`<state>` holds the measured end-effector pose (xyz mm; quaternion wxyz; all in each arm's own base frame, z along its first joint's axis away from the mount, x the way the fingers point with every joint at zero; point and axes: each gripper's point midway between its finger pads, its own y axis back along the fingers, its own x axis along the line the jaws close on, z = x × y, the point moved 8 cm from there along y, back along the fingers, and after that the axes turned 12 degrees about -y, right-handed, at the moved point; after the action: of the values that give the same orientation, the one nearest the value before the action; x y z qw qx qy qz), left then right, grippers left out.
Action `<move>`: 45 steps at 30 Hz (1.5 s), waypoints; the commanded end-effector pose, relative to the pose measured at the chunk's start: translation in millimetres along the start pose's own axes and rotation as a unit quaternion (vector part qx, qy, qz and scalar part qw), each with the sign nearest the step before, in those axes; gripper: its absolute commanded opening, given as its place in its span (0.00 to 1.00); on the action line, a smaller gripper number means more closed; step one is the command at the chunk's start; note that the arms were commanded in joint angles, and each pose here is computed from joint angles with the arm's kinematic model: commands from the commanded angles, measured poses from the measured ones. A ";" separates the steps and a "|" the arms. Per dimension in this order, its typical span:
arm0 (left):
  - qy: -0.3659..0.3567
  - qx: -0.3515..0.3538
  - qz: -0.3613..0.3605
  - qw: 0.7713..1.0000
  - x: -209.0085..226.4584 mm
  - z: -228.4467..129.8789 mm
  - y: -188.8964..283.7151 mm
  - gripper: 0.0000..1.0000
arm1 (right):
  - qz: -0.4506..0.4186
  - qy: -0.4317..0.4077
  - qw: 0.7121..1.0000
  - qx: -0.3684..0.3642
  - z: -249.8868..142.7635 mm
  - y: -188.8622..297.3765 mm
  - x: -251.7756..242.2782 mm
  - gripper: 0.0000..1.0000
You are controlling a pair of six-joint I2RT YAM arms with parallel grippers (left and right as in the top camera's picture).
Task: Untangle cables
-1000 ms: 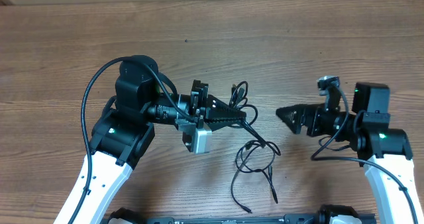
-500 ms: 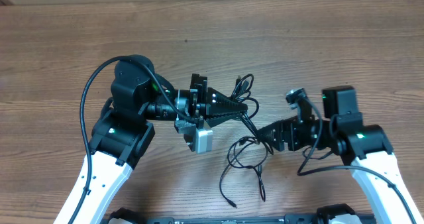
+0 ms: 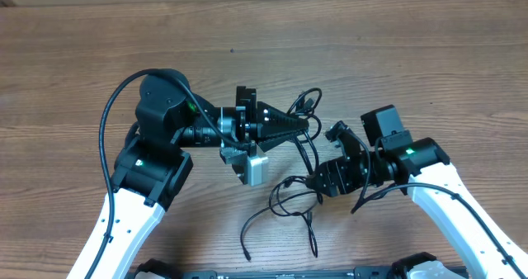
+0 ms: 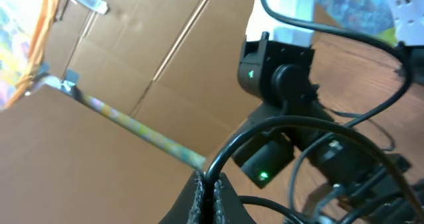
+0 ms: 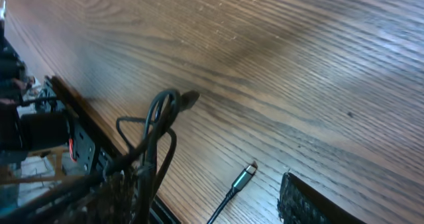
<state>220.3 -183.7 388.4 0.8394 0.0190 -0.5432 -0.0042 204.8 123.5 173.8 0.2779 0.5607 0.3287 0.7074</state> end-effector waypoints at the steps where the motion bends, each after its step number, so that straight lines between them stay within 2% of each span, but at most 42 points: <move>1: -0.026 0.009 0.019 0.999 11.9 7.6 3.8 0.04 | -0.002 0.027 1.000 -0.007 4.9 2.8 5.9 0.68; 5: -0.031 0.005 0.029 0.999 17.4 10.1 4.0 0.04 | -0.002 0.041 0.999 -0.006 3.9 1.3 4.5 0.68; 6: -0.028 0.003 0.033 0.999 19.3 11.1 4.1 0.04 | -0.002 0.042 0.999 -0.008 3.7 -0.2 3.5 0.64; 8: -0.024 0.002 0.034 0.999 20.1 11.5 4.2 0.04 | -0.002 0.043 0.999 -0.009 3.7 -1.3 2.6 0.44; 9: -0.022 0.002 0.033 0.999 19.8 11.4 4.2 0.04 | -0.001 0.045 0.999 -0.013 4.8 -1.7 2.5 0.25; 10: -0.018 0.002 0.033 0.999 19.7 11.4 4.2 0.04 | 0.000 0.047 0.999 -0.016 5.9 -1.7 2.8 0.15; 11: -0.012 0.002 0.033 0.999 19.7 11.4 4.2 0.04 | 0.000 0.047 0.999 -0.020 7.4 -1.6 3.2 0.06; 12: -0.009 0.001 0.033 0.999 19.7 11.4 4.2 0.04 | 0.002 0.047 0.999 -0.025 9.1 -1.6 3.6 0.04; 16: 0.005 0.001 0.033 0.999 19.6 11.3 4.2 0.04 | -0.003 0.048 0.998 -0.037 13.2 -1.0 3.0 0.04; 22: 0.039 0.006 0.022 0.999 13.4 8.3 3.9 0.05 | -0.015 0.001 0.997 -0.076 26.4 8.4 -5.7 0.04; 23: 0.053 0.008 0.018 0.998 11.4 7.5 3.8 0.12 | -0.015 -0.008 0.996 -0.087 29.8 11.5 -7.9 0.04; 24: 0.069 0.009 0.015 0.997 9.4 6.7 3.7 0.38 | -0.015 -0.016 0.995 -0.096 33.3 14.7 -9.5 0.04; 25: 0.085 0.011 0.011 0.996 7.2 5.8 3.7 1.00 | -0.013 -0.022 0.994 -0.107 36.8 18.0 -11.1 0.04; 31: 0.152 0.020 -0.010 0.988 -4.9 2.0 3.9 1.00 | 0.035 -0.019 0.988 -0.151 53.1 37.3 -13.3 0.04; 41: 0.258 0.029 -0.016 0.966 -10.2 0.2 4.1 1.00 | 0.031 -0.032 0.984 -0.172 57.4 46.4 -23.1 0.04; 45: 0.297 0.071 -0.017 0.952 -19.5 -8.1 5.3 1.00 | 0.076 0.002 0.978 -0.194 64.3 54.1 -12.7 0.04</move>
<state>218.8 -181.6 364.6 0.9535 0.0672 -0.2937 -0.0035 261.0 85.7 193.6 0.3574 0.5411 0.1808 0.7394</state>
